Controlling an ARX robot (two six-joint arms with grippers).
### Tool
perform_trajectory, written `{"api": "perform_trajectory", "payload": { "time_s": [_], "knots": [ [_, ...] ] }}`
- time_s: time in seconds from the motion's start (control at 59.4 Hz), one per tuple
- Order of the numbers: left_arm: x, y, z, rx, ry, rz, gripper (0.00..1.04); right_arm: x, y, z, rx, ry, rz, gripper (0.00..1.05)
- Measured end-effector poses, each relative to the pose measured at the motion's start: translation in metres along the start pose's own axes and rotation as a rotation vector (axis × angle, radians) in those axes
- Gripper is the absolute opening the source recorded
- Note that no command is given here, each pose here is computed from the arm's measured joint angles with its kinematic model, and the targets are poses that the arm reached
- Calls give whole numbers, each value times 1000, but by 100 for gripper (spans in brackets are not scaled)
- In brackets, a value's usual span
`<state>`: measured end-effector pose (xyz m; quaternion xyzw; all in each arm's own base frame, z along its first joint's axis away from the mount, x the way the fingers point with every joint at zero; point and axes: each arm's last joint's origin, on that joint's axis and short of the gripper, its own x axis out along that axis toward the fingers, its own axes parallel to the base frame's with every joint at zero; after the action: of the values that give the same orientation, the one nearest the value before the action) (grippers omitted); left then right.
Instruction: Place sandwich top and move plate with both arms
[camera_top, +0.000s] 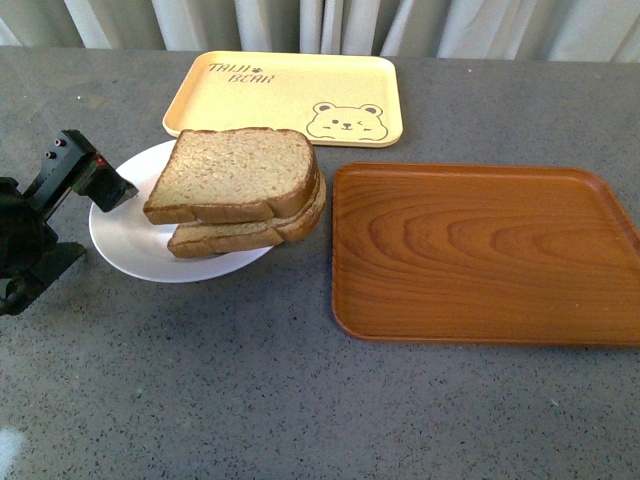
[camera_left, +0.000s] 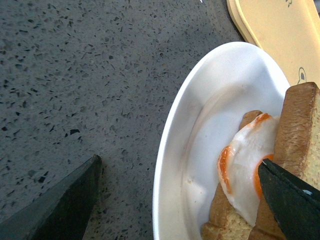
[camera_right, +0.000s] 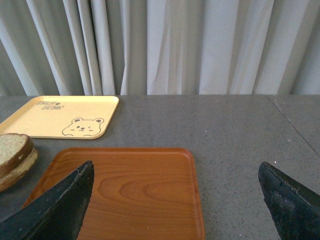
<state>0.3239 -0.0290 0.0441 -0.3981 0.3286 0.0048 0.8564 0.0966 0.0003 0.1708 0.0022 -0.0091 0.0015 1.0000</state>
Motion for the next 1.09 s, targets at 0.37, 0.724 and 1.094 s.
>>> {"api": "perform_trajectory", "payload": {
  "time_s": [0.37,0.724,1.094],
  "knots": [
    [17,-12,-1,-24,24,-18,96,0,0,0,0,0,0,96],
    [24,-9,-7,-59,49,-3,46,0,0,0,0,0,0,96],
    [23,-7,-12,-125,96,-62,2,0,0,0,0,0,0,96]
  ]
}}
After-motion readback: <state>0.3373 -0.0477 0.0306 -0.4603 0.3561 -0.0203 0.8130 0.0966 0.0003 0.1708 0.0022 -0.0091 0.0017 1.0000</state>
